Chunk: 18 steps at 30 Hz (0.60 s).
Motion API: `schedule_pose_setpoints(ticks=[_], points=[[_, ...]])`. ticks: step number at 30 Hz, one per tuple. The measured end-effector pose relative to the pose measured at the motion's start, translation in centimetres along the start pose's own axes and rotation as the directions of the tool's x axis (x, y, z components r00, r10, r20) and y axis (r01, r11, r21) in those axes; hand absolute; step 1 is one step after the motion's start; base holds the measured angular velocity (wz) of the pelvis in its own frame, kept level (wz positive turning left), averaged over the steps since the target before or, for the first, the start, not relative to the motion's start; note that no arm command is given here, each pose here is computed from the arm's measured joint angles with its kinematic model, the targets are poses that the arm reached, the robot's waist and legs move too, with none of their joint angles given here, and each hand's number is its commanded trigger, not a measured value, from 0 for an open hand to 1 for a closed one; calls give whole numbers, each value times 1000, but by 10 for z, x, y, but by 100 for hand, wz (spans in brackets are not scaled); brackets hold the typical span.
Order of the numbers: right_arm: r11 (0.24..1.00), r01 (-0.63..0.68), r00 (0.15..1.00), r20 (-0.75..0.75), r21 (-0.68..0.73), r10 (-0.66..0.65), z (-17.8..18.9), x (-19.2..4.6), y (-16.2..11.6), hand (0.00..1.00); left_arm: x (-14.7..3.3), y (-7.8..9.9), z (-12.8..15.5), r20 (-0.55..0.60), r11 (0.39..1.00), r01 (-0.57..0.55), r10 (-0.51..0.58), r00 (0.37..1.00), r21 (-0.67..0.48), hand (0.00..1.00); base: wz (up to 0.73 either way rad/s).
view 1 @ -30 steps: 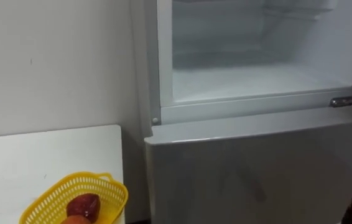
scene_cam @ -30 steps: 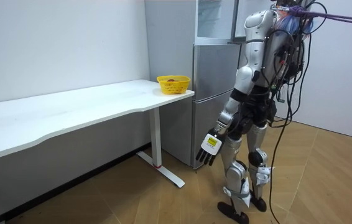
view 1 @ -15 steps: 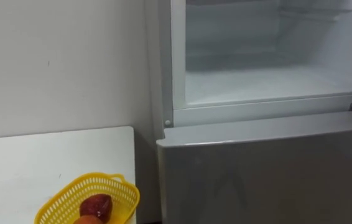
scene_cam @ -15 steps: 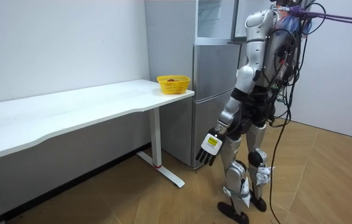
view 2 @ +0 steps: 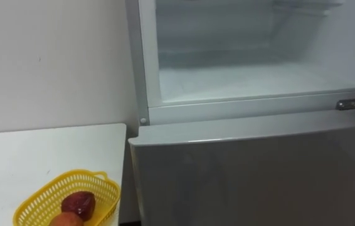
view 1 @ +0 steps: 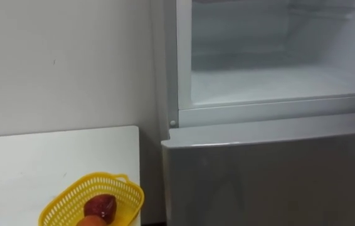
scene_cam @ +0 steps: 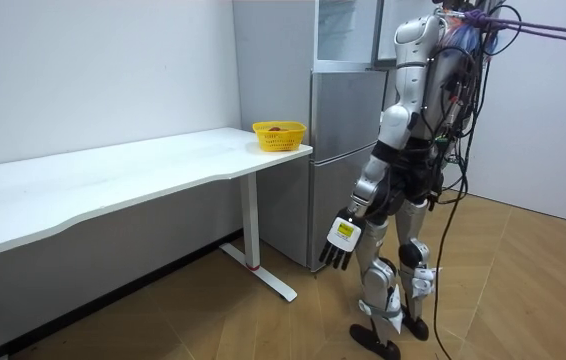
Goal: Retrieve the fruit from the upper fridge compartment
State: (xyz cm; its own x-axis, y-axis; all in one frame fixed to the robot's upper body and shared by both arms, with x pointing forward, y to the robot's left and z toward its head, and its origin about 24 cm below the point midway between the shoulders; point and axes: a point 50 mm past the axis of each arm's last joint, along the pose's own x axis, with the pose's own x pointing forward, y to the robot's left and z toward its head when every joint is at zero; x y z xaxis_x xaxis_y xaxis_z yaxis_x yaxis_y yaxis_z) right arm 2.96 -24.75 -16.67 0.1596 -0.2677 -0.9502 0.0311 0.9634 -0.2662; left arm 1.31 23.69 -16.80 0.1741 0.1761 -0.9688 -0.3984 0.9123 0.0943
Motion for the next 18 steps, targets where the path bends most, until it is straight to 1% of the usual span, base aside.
schedule_pose_setpoints(ticks=[6, 9, 18], points=[[999, -32, 999, -11, 1, 32, -1, 0, 2, 0, 0, -1, 3, 8, 1000, 1, -1, 1000, 3, 0, 0], [999, -35, 999, -21, 37, 35, -4, 0, 2, 0, 0, -1, 3, 8, 1000, 2, -2, 1000, 3, 0, 0], [963, -20, 997, -68, 268, 40, -21, -2, 0, 0, 1, -3, 4, 12, 1000, 4, -4, 1000, 0, 0, 0]])
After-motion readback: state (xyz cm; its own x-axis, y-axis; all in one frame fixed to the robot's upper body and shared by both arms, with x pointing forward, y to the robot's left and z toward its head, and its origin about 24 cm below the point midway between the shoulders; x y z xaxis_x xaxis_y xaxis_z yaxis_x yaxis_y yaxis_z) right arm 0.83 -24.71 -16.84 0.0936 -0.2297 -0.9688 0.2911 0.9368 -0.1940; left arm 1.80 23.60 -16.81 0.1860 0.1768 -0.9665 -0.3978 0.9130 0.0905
